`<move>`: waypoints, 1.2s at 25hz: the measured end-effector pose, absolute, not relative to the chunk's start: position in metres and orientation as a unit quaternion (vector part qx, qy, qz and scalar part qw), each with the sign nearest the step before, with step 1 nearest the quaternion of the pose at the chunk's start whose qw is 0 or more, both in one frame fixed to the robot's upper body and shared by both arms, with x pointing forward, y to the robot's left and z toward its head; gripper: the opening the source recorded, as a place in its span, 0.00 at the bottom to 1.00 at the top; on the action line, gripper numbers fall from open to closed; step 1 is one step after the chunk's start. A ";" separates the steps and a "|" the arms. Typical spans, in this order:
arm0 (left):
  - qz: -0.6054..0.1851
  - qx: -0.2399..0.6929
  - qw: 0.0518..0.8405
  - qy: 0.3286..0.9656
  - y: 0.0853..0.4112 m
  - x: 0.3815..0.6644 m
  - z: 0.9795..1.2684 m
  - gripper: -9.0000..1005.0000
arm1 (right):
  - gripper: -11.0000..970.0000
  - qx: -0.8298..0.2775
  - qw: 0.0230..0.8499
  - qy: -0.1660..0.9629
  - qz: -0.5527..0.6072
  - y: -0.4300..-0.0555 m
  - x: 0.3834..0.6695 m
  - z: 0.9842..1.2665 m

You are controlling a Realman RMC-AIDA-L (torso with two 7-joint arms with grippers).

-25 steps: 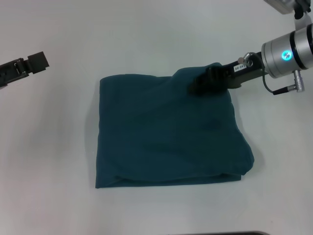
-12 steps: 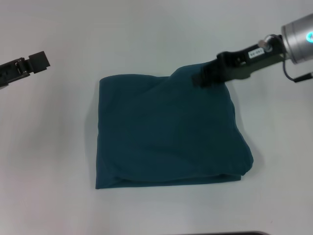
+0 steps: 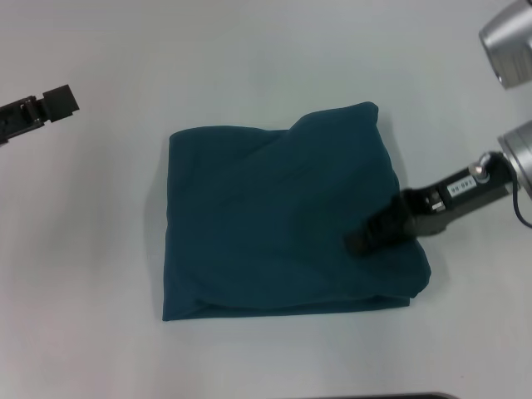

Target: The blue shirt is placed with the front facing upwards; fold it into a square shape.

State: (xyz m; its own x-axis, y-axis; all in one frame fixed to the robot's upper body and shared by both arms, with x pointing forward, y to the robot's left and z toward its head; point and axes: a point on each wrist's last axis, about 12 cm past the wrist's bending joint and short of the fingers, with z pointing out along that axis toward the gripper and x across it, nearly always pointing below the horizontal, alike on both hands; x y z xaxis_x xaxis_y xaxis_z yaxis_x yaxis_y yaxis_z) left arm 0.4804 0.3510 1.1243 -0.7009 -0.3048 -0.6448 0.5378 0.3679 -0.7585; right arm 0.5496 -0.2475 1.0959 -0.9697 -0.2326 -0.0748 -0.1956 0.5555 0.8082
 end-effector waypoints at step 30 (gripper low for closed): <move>-0.511 0.192 0.432 0.718 0.350 0.450 1.095 0.85 | 0.47 0.409 -0.350 -0.668 -0.514 -0.229 0.541 1.110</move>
State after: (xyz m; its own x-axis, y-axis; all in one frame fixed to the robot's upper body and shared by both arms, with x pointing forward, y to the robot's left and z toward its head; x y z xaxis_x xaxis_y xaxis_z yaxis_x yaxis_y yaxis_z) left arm 0.4502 0.3504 1.0945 -0.5531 -0.1652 -0.8166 0.7169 0.4050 -0.5675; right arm 0.5408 -0.2291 1.1102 -0.4202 -0.1868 -0.8880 -0.9062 0.1375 0.3999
